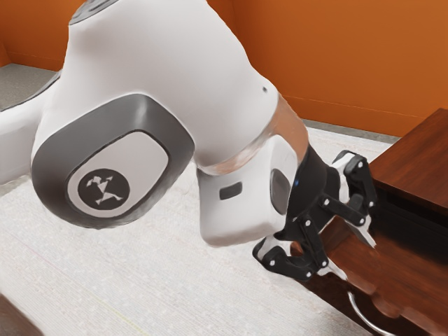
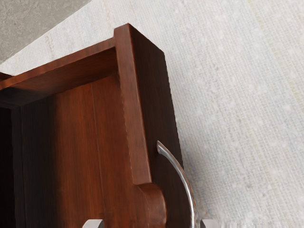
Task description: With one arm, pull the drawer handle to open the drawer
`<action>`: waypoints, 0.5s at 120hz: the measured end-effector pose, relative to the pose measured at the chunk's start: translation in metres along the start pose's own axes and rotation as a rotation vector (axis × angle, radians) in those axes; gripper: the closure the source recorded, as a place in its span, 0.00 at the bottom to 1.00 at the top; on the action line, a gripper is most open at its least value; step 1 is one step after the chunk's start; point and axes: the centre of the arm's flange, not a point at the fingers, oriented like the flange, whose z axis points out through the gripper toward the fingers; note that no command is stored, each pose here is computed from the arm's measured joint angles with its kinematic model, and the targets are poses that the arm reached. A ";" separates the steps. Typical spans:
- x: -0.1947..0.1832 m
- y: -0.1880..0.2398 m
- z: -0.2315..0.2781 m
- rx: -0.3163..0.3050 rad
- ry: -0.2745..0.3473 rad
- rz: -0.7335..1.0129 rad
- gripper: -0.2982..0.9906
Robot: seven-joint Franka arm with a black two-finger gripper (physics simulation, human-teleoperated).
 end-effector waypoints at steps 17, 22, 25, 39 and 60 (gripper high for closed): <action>-0.085 -0.038 -0.023 -0.125 -0.053 -0.155 0.42; -0.126 -0.042 -0.023 -0.170 -0.080 -0.228 0.38; -0.152 -0.042 -0.027 -0.190 -0.098 -0.275 0.37; -0.270 -0.019 -0.050 -0.263 -0.229 -0.510 0.31; -0.393 0.036 -0.081 -0.326 -0.327 -0.813 0.27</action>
